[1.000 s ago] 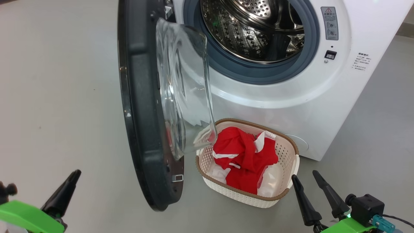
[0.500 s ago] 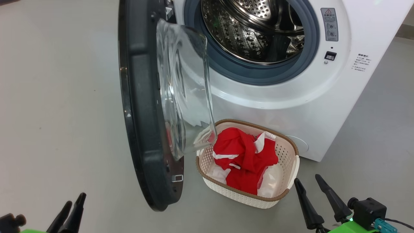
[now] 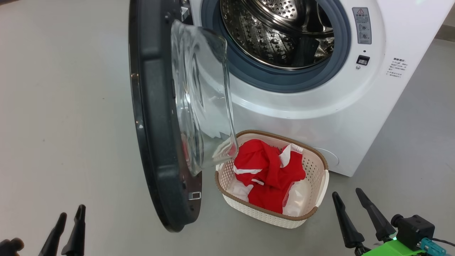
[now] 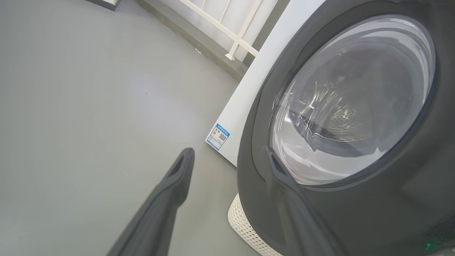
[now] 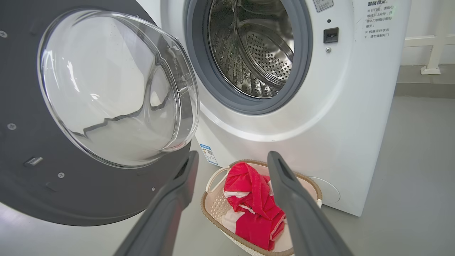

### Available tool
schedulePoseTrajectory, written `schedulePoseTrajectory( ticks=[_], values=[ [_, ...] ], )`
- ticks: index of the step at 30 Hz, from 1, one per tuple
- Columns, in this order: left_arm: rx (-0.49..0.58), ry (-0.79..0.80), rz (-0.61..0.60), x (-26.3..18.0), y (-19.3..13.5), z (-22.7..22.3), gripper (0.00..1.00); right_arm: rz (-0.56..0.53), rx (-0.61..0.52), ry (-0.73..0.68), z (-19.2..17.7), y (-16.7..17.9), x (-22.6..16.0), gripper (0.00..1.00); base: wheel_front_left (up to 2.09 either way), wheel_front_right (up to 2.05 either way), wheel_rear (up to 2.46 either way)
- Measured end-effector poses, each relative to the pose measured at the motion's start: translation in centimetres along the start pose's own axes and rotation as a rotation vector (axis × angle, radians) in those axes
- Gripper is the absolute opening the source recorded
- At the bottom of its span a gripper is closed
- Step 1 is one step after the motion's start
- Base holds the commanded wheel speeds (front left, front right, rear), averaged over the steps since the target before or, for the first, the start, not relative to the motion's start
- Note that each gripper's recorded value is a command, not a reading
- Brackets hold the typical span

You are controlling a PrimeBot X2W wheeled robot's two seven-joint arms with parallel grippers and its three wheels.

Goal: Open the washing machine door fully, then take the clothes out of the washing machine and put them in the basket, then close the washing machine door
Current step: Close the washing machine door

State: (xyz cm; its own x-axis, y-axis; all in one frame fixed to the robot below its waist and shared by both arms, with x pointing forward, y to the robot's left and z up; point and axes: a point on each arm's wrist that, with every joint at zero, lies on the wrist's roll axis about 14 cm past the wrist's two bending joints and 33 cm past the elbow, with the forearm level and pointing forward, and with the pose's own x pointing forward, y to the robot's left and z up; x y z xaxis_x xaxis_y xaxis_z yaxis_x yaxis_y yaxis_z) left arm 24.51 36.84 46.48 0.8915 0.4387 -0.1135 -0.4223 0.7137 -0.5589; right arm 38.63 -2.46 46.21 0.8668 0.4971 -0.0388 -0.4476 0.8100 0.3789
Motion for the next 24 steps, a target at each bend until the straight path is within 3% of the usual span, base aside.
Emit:
schedulePoseTrajectory(
  ticks=[24],
  values=[
    [0.495, -0.145, -0.069, -1.2, -3.7, 1.7, 1.0, -0.04, -0.012, -0.067, 2.2, -1.3, -0.1, 1.0, 0.0, 0.0, 0.0]
  ],
)
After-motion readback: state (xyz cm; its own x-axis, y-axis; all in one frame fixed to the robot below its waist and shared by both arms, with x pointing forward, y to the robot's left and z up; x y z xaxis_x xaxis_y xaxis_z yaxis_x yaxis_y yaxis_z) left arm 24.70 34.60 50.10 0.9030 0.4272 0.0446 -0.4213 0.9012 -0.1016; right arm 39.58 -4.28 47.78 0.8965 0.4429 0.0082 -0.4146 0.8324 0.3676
